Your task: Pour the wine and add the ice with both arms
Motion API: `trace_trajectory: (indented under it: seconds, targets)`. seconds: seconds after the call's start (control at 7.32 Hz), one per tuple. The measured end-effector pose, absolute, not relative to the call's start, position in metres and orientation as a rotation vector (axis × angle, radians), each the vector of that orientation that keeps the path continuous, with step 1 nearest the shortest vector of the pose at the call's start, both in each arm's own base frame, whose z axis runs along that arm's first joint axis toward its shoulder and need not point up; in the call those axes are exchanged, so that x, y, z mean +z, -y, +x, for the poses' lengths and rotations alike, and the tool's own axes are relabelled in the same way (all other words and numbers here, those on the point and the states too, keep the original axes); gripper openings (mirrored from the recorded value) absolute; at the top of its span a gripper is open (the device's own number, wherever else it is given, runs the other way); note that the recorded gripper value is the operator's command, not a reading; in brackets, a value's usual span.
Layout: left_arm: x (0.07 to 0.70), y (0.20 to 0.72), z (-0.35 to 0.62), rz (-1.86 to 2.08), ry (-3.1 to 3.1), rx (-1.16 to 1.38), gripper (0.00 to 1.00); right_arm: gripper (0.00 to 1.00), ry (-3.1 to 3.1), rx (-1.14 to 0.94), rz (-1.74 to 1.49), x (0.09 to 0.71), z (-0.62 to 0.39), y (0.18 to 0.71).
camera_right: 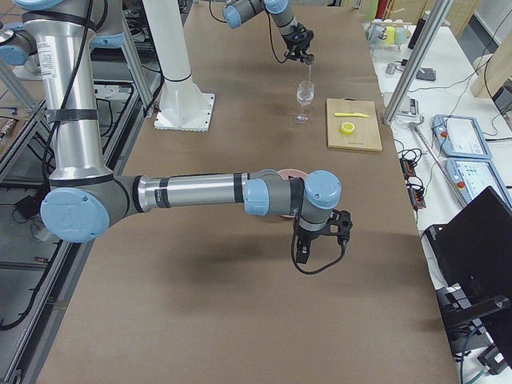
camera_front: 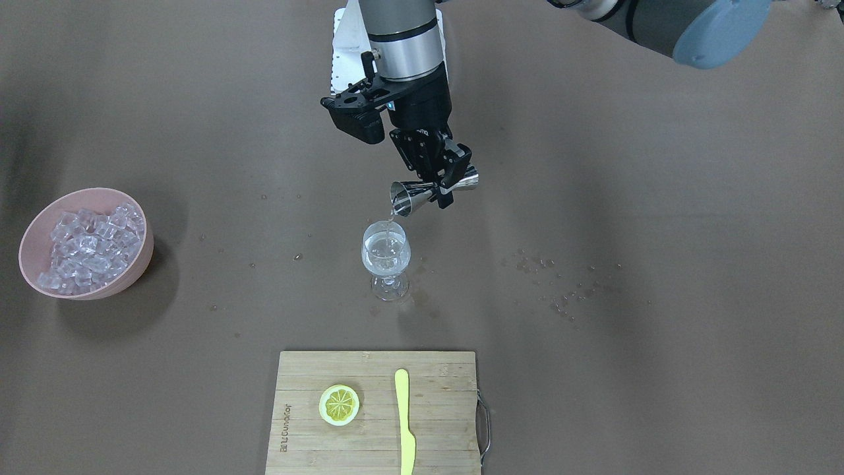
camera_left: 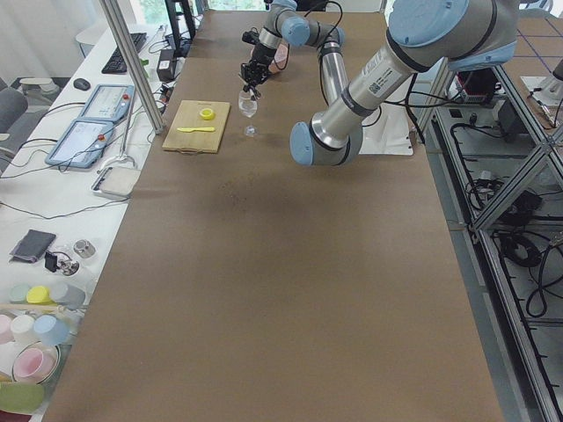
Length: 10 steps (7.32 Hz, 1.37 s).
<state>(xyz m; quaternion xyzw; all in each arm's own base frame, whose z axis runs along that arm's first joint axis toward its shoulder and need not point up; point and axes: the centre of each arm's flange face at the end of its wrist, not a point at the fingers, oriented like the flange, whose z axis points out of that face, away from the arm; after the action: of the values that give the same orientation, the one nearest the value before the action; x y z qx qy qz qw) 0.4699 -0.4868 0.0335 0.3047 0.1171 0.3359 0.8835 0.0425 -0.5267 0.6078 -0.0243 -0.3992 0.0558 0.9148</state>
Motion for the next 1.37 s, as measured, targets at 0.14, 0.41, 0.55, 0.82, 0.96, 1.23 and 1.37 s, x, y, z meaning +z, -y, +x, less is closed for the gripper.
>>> trace_trajectory:
  seconds: [0.14, 0.41, 0.55, 0.82, 0.96, 1.23, 1.37]
  targets:
    - [0.032, 0.492, 0.473, 0.627, -0.199, 0.703, 0.00, 1.00, 0.823, 0.114, -0.049, 0.607, 0.042, 0.527]
    - [0.023, 0.504, 0.481, 0.624, -0.093, 0.728, 0.00, 1.00, 0.825, 0.113, -0.045, 0.604, 0.042, 0.527]
    - [0.018, 0.510, 0.486, 0.621, -0.051, 0.740, 0.00, 1.00, 0.825, 0.113, -0.044, 0.604, 0.042, 0.527]
    - [0.017, 0.515, 0.493, 0.618, 0.053, 0.773, 0.00, 1.00, 0.828, 0.112, -0.042, 0.602, 0.042, 0.527]
    - [0.021, 0.511, 0.499, 0.618, 0.081, 0.787, 0.00, 1.00, 0.832, 0.111, -0.042, 0.602, 0.042, 0.527]
    - [0.029, 0.497, 0.512, 0.623, 0.085, 0.795, 0.00, 1.00, 0.841, 0.111, -0.041, 0.600, 0.041, 0.527]
    - [0.031, 0.489, 0.511, 0.636, 0.067, 0.780, 0.00, 1.00, 0.841, 0.110, -0.041, 0.600, 0.041, 0.527]
